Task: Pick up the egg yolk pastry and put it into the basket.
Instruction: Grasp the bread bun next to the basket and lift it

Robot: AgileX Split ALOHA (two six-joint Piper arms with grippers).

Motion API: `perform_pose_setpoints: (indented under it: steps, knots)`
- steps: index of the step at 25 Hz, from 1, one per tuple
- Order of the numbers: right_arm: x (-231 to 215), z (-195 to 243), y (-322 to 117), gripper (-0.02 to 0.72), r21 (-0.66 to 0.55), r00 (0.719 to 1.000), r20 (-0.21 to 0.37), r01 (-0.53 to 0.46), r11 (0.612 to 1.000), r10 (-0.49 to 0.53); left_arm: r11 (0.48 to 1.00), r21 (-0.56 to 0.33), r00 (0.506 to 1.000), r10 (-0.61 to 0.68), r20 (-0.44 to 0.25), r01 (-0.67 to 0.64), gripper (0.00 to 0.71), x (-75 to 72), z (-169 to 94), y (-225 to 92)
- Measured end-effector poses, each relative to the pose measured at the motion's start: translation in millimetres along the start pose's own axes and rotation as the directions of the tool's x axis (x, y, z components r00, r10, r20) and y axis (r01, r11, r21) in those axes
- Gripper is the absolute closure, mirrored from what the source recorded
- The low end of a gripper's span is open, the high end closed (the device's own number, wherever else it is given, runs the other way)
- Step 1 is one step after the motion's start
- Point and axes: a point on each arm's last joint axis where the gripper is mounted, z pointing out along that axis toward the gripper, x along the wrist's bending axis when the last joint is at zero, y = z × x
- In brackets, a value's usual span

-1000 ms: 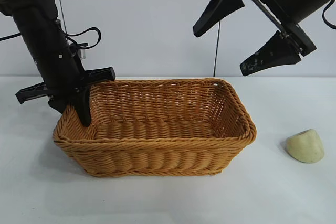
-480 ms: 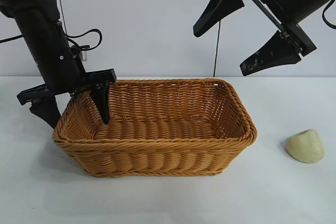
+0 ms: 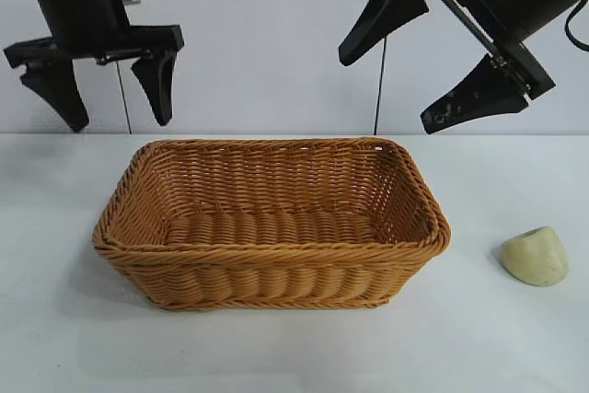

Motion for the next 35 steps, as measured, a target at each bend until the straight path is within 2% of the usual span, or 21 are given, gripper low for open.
perform_pose_setpoints:
  steps: [4, 12, 15, 19, 23, 29, 35]
  knots:
    - [0, 0, 0, 0.008, 0.003, 1.000, -0.001, 0.000, 1.000, 0.000, 1.000, -0.018, 1.000, -0.022, -0.007, 0.022, 0.015, 12.9, -7, 4]
    - [0, 0, -1, 0.008, 0.012, 1.000, -0.002, 0.002, 1.000, -0.002, 0.987, -0.044, 0.987, -0.156, -0.044, 0.154, 0.015, 80.8, -17, 8]
    - [0, 0, -1, 0.008, 0.013, 1.000, -0.001, 0.002, 1.000, -0.002, 0.982, -0.048, 0.982, -0.184, -0.051, 0.182, 0.015, 94.5, -19, 7]
    - [0, 0, -1, 0.008, 0.013, 1.000, -0.002, 0.002, 1.000, -0.002, 0.987, -0.020, 0.985, -0.162, -0.053, 0.161, 0.015, 94.3, -21, -6]
    - [0, 0, -1, 0.008, 0.014, 1.000, -0.001, 0.003, 1.000, -0.003, 0.991, 0.006, 0.990, -0.129, -0.061, 0.130, 0.016, 91.1, -33, -30]
    - [0, 0, -1, 0.008, 0.014, 1.000, 0.000, 0.005, 1.000, -0.005, 0.994, 0.000, 0.989, -0.108, -0.097, 0.109, 0.016, 84.9, -68, -81]
    - [0, 0, -1, 0.008, 0.015, 1.000, 0.001, 0.005, 1.000, -0.005, 0.993, -0.063, 0.990, -0.102, -0.096, 0.097, 0.016, 74.2, -107, -141]
